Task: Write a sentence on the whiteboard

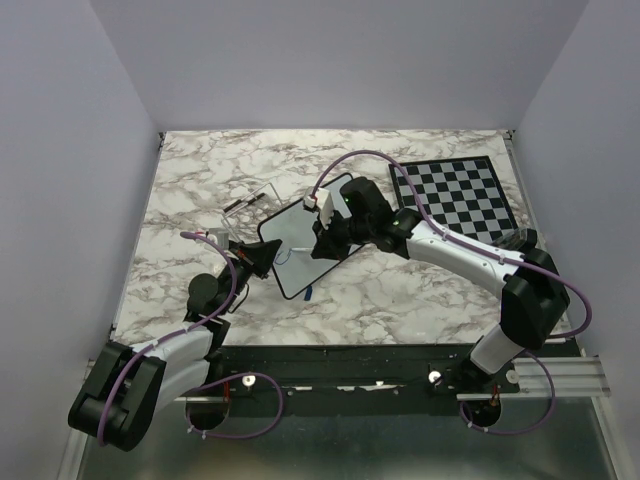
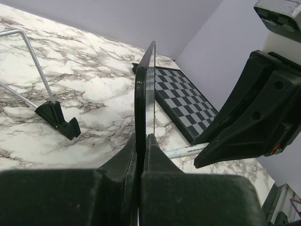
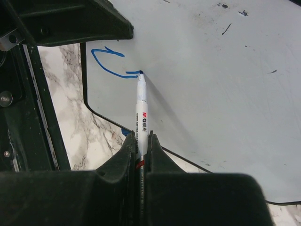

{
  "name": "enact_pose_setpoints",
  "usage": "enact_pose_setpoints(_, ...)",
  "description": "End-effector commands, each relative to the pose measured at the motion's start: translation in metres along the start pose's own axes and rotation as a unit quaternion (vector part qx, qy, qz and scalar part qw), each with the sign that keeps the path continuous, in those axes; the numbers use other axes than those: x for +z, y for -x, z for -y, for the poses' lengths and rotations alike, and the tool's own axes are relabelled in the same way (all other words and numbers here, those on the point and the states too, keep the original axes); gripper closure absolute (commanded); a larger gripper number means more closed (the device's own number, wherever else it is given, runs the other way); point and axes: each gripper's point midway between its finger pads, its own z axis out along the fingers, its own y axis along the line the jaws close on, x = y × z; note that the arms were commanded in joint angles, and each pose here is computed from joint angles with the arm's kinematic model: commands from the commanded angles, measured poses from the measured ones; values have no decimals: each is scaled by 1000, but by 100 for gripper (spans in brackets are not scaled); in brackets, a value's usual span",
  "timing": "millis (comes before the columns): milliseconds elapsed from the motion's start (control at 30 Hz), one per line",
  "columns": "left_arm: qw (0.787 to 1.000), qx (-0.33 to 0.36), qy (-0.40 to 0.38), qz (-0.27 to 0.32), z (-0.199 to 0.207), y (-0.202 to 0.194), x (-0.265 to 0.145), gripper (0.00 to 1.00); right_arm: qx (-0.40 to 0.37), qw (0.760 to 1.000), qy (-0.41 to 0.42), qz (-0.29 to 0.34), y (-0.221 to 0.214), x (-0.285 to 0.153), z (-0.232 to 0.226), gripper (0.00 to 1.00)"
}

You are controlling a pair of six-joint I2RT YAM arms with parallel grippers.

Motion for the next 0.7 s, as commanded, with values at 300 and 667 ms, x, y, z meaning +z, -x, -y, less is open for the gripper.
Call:
enact_pose_setpoints(300, 1000, 12, -8, -24, 0, -14, -6, 100, 8, 999, -46, 0, -6, -2, 23, 99)
enact_pose_setpoints(667, 1000, 13, -10, -24, 1, -14, -5, 100, 17, 999, -16, -30, -28, 4, 14, 100)
